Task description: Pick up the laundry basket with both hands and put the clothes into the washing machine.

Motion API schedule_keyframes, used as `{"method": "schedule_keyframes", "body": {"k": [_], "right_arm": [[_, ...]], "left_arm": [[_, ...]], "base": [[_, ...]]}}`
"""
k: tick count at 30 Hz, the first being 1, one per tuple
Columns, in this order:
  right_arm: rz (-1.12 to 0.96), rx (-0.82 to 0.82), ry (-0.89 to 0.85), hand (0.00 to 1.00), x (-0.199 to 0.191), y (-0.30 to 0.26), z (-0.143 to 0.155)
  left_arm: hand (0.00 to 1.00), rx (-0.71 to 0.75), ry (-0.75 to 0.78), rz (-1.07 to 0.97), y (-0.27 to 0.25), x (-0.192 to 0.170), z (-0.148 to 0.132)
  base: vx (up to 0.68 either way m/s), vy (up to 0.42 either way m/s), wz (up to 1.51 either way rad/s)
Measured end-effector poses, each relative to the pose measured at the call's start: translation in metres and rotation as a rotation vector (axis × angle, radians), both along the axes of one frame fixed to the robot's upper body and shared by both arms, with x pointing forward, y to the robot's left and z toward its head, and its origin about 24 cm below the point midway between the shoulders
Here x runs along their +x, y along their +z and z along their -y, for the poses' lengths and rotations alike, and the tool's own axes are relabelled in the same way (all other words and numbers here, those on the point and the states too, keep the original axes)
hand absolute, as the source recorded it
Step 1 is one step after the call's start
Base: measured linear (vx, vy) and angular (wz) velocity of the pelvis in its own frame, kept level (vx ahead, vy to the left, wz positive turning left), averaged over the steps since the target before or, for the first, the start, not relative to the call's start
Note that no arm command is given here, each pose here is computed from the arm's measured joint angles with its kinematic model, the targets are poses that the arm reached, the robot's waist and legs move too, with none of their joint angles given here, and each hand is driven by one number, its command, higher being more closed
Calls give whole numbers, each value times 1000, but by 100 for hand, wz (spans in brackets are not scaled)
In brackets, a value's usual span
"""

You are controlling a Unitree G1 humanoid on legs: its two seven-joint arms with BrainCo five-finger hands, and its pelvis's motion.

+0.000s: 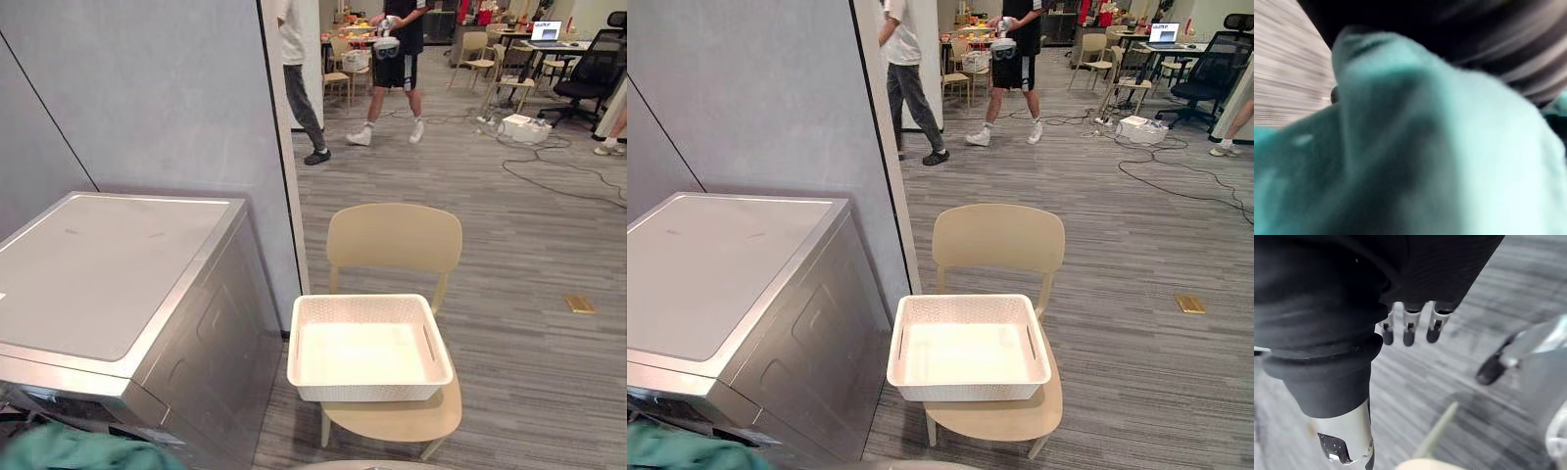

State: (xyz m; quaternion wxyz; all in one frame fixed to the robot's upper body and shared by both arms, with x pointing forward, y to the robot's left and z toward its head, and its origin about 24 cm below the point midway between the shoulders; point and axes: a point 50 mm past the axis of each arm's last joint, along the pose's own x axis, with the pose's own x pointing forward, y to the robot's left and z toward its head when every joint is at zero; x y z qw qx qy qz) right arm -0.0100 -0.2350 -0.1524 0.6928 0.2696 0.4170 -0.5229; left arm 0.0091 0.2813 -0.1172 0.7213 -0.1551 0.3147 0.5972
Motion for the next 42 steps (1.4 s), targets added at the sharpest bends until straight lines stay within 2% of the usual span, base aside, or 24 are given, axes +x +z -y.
{"method": "schedule_keyframes", "body": {"k": [2, 4, 6, 10, 15, 20, 26, 31, 33, 35, 38, 40, 42], "right_arm": [[-20, 61, 52, 0, 6, -7, -11], [-7, 90, 84, 0, 15, -10, -18], [20, 124, 150, 0, 31, -13, -27], [19, 119, 264, 0, 49, -13, -28], [6, 94, 435, 0, 66, -12, -26], [5, 61, 580, 0, 81, -10, -26], [65, 15, 573, 0, 109, -3, -24], [56, 2, 483, 0, 104, -3, -14], [49, 20, 421, 0, 100, -5, -9], [34, 94, 383, 0, 98, -11, -23], [62, 95, 398, 0, 109, -8, -25], [74, 70, 390, 0, 112, -5, -14], [75, 48, 378, 0, 110, -3, -6]], "left_arm": [[100, -245, -110, -69, -32, -3, 41], [100, -372, -189, -101, -44, -4, 65], [100, -422, -243, -108, -48, 0, 75], [100, -426, -317, -105, -49, 9, 81], [100, -396, -437, -41, -45, 41, 86], [100, -374, -423, 37, -39, 60, 84], [100, -355, -382, 84, -35, 72, 76], [100, -366, -399, 82, -36, 74, 78], [100, -369, -455, 91, -35, 88, 84], [100, -345, -517, 95, -31, 100, 83], [100, -296, -569, 30, -31, 91, 68], [100, -304, -632, 14, -32, 91, 79], [100, -294, -757, 4, -31, 98, 91]], "base": [[33, 10, -12], [6, 7, -19], [33, 8, -27], [39, 15, -23], [-43, -13, 39], [-95, -57, 138], [-78, -18, 131], [-2, 188, 112], [149, 382, 111], [61, 372, 85], [-1, 248, 43], [11, 268, 32], [-42, 287, 76]]}}
